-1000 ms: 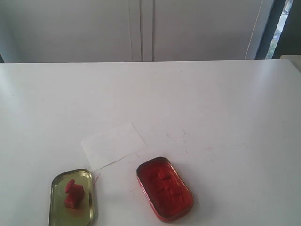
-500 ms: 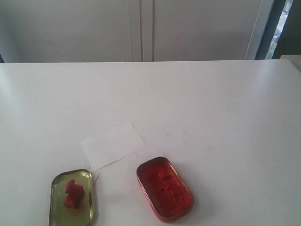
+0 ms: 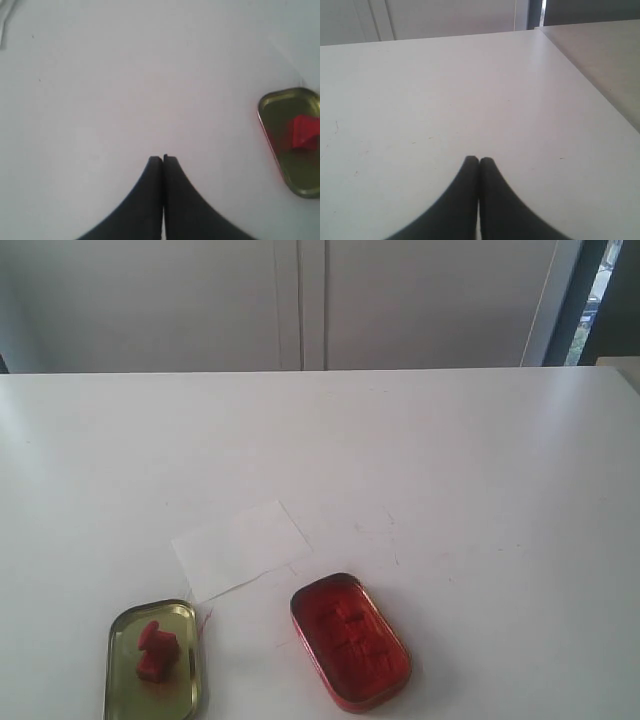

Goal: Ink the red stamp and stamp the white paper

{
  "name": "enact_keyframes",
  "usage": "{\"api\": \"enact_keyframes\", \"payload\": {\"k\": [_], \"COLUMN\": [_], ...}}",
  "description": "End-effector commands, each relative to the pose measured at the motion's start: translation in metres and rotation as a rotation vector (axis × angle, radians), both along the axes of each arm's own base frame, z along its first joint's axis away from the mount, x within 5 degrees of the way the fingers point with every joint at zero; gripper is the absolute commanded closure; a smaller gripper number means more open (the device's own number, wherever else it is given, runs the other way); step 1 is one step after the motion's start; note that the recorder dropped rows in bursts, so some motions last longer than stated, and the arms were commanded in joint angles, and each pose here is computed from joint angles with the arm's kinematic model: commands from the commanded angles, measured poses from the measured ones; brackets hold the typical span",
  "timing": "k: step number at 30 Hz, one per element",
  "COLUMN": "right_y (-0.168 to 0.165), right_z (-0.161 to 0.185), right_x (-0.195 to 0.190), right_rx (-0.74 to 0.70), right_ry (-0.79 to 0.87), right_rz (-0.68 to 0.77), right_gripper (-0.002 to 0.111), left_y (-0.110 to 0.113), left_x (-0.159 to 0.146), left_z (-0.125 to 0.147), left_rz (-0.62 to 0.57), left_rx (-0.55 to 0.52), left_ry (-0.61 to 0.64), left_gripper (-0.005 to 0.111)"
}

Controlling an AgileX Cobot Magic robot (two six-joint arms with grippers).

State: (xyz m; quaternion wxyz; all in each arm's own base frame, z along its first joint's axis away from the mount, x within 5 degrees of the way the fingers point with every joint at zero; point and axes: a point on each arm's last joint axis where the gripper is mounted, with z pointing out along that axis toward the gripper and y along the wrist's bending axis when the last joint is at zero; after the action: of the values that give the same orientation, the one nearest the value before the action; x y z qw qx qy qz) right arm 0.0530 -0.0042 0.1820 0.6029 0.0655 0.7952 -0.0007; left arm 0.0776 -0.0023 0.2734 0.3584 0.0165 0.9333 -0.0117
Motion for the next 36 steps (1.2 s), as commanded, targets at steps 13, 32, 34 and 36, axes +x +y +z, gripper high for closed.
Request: {"api": "enact_keyframes", "payload": {"k": [13, 32, 34, 36], "right_y": [0.0, 0.0, 0.0, 0.0], "right_z": [0.0, 0.0, 0.0, 0.0], "right_x": [0.0, 0.0, 0.0, 0.0], "right_rx": [-0.01, -0.01, -0.01, -0.01], "right_ry": [-0.013, -0.013, -0.013, -0.013], "right_rz": [0.0, 0.0, 0.0, 0.0], "right_gripper": [0.108, 0.108, 0.108, 0.108], "left_y": [-0.05, -0.138, -0.144, -0.149], "left_x": [0.089, 0.125, 0.126, 0.127], "left_z": [-0.007, -0.02, -0.022, -0.025], "left_rz": [-0.332, -0.511, -0.509, -0.507], "left_rx": [-0.105, 0.099, 0.122, 0.154], "left_ry": [0.416, 0.536, 0.543, 0.548], "left_gripper": [0.107, 0.107, 0.107, 0.107]}}
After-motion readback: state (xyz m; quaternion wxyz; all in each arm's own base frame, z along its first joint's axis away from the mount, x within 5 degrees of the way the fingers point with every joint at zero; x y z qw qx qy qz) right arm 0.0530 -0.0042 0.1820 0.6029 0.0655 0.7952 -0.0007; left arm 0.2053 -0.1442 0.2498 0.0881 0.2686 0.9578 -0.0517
